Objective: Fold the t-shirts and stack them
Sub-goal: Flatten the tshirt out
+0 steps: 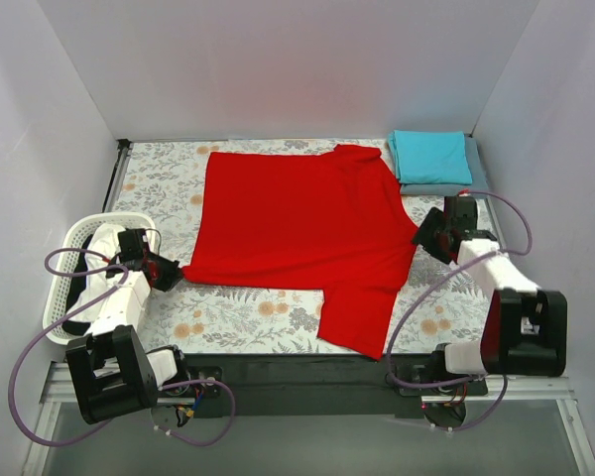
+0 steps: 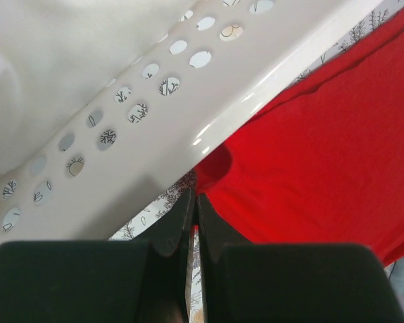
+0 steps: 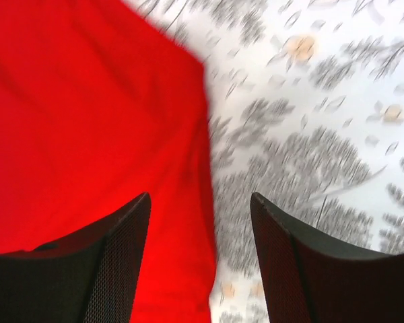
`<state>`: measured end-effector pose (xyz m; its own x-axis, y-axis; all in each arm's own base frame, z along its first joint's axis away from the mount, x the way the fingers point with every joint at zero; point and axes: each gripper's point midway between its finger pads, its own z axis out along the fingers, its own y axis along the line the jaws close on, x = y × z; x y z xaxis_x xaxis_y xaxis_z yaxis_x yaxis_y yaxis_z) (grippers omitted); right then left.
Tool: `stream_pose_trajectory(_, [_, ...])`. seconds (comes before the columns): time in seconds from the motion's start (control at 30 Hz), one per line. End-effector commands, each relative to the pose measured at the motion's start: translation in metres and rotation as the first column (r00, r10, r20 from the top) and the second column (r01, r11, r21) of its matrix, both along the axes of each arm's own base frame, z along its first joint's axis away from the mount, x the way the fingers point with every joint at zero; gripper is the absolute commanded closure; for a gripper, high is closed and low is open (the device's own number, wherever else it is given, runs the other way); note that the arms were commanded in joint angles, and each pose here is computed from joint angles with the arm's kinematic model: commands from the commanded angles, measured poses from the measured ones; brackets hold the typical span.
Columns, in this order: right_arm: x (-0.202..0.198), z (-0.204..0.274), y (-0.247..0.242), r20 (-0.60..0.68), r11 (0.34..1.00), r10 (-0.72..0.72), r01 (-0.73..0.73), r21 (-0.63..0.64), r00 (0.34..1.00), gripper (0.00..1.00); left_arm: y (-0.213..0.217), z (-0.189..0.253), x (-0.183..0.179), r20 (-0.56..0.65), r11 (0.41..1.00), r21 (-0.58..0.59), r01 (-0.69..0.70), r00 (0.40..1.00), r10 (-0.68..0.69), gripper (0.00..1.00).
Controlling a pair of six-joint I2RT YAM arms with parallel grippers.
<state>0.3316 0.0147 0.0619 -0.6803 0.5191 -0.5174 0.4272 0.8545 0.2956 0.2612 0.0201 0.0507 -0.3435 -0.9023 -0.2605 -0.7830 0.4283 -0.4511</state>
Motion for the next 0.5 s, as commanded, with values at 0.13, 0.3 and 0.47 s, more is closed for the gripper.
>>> stream_pose_trajectory(0.13, [-0.097, 0.012, 0.061, 0.023, 0.976, 0.211, -0.212, 0.052, 0.977, 0.35, 0.001, -0.007, 0.000, 0.013, 1.000, -0.003, -0.008, 1.000, 0.008, 1.00])
stream_pose_trajectory(0.3, [-0.159, 0.000, 0.098, -0.074, 0.950, 0.309, -0.304, 0.069, 0.948, 0.36, -0.003, -0.005, 0.004, 0.042, 1.000, -0.020, -0.002, 0.999, 0.003, 1.00])
stream_pose_trajectory(0.47, [-0.206, -0.017, 0.120, -0.179, 0.920, 0.392, -0.383, 0.083, 0.902, 0.38, -0.004, -0.001, 0.008, 0.058, 1.000, -0.013, 0.017, 0.998, -0.017, 1.00])
